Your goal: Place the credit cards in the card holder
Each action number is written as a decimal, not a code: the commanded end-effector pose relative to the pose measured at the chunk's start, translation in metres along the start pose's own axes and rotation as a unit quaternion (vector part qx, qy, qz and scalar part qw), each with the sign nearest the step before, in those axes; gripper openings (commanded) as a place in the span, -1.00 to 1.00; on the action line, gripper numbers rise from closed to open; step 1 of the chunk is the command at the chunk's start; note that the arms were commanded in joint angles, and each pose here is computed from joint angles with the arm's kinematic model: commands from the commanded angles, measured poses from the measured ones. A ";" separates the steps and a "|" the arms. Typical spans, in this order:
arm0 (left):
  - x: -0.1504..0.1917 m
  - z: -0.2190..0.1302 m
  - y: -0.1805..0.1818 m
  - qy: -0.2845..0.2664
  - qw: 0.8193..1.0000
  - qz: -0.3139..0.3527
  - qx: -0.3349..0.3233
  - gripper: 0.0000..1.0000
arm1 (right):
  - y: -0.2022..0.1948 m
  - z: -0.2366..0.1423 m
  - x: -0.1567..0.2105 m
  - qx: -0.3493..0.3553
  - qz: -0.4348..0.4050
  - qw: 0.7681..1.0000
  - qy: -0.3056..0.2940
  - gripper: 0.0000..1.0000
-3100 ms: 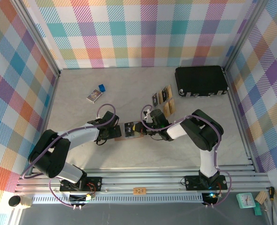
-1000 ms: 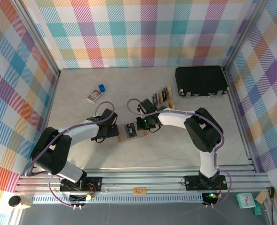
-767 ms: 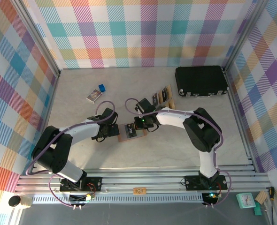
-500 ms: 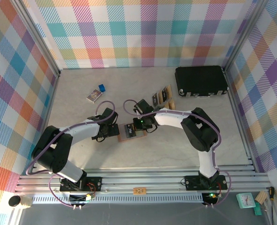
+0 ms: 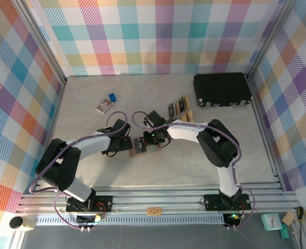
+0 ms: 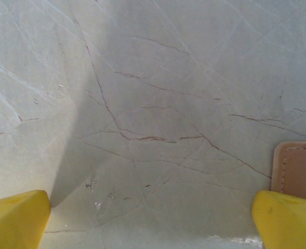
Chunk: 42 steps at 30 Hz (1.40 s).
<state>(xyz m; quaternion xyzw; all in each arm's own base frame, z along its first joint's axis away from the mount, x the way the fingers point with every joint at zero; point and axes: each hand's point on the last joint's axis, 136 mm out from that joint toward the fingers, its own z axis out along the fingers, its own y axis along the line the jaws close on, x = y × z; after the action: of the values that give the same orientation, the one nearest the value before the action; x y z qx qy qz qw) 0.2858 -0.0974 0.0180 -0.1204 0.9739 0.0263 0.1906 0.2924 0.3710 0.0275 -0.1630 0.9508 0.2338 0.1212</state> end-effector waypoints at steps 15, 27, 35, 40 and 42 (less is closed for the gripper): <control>-0.006 -0.002 -0.005 0.005 1.000 0.012 0.007 0.99 | 0.022 -0.002 0.007 0.008 -0.027 1.000 0.010 -0.88; -0.029 -0.023 -0.001 -0.017 1.000 0.007 0.017 0.99 | -0.007 -0.023 0.011 0.037 -0.013 0.999 -0.011 -0.84; -0.030 -0.038 -0.006 -0.022 0.998 0.006 0.053 0.99 | -0.003 -0.026 0.017 0.018 -0.004 1.000 -0.010 -0.85; -0.020 -0.042 -0.011 -0.010 0.997 0.004 0.080 0.99 | 0.011 -0.037 0.007 -0.005 -0.008 1.000 -0.022 -0.85; -0.015 -0.040 -0.012 -0.004 0.996 0.004 0.086 0.99 | 0.017 -0.038 0.004 -0.014 -0.008 1.000 -0.023 -0.85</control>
<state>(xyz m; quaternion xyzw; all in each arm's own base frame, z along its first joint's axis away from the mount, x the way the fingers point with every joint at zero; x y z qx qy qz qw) 0.3013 -0.1092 0.0670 -0.1042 0.9673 -0.0450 0.2270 0.2706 0.3520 0.0382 -0.1666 0.9545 0.2132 0.1251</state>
